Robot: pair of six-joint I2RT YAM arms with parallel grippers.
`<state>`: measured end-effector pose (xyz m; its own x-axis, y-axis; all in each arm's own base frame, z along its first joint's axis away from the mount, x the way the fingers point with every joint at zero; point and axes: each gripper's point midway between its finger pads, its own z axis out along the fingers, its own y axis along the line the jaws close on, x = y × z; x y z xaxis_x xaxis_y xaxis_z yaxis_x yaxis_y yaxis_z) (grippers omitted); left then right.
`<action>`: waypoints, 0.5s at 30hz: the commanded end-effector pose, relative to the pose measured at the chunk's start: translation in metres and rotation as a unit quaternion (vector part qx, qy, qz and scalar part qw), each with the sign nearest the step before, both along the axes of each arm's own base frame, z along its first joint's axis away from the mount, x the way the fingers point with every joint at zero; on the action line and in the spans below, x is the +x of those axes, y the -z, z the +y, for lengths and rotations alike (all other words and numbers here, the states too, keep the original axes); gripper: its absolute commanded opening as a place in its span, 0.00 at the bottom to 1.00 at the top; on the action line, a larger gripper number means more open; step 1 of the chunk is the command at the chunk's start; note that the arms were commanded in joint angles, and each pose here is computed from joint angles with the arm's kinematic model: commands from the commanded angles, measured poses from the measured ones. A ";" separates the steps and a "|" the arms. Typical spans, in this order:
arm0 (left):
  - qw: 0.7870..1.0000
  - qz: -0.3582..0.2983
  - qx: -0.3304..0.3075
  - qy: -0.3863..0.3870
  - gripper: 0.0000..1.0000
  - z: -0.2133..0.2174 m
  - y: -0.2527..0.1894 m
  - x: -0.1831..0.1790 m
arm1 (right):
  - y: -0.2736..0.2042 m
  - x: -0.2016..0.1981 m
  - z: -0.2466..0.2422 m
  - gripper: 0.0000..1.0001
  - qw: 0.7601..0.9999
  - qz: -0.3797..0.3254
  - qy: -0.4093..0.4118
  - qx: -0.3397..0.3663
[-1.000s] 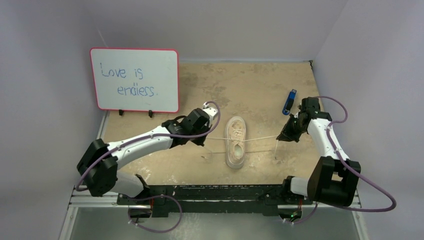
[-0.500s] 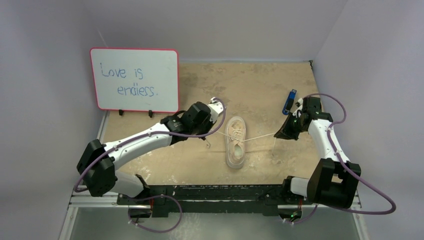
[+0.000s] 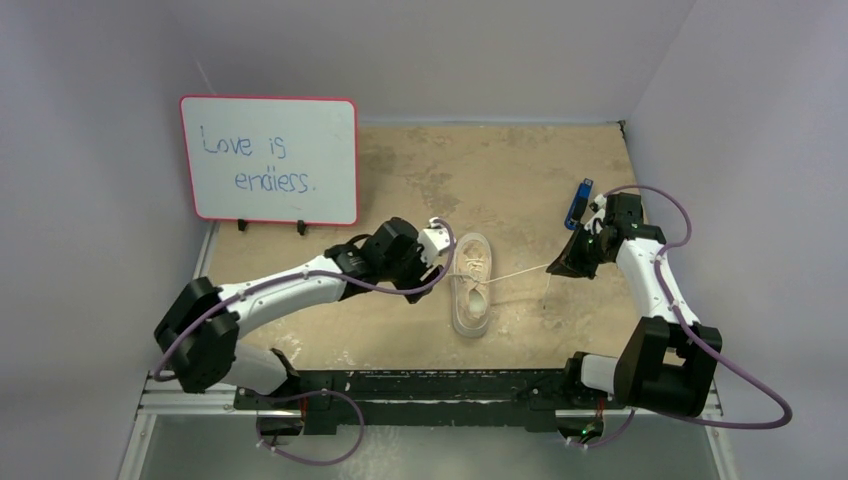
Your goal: Tie the shoes
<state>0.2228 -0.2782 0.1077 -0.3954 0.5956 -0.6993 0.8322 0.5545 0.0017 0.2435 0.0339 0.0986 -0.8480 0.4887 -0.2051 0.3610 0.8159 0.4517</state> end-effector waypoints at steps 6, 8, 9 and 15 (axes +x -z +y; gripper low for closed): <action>0.991 -0.094 -0.056 0.080 0.64 -0.066 0.010 0.047 | -0.013 0.006 0.003 0.00 1.000 -0.026 -0.013 0.011; 0.991 -0.085 -0.048 0.093 0.62 -0.073 0.024 0.049 | -0.014 0.007 0.004 0.00 0.999 -0.028 -0.013 0.014; 0.991 -0.084 -0.048 0.094 0.62 -0.076 0.028 0.052 | -0.014 0.008 0.004 0.00 0.999 -0.029 -0.013 0.015; 0.990 -0.103 -0.051 0.080 0.53 -0.082 0.046 0.065 | -0.016 0.008 0.006 0.00 0.999 -0.030 -0.014 0.022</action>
<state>0.2651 -0.3348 0.0353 -0.2458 0.6410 -0.7272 0.9011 0.4276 0.0724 0.2438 0.0383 0.1008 -0.8534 0.4814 -0.1998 0.3455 0.8095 0.4748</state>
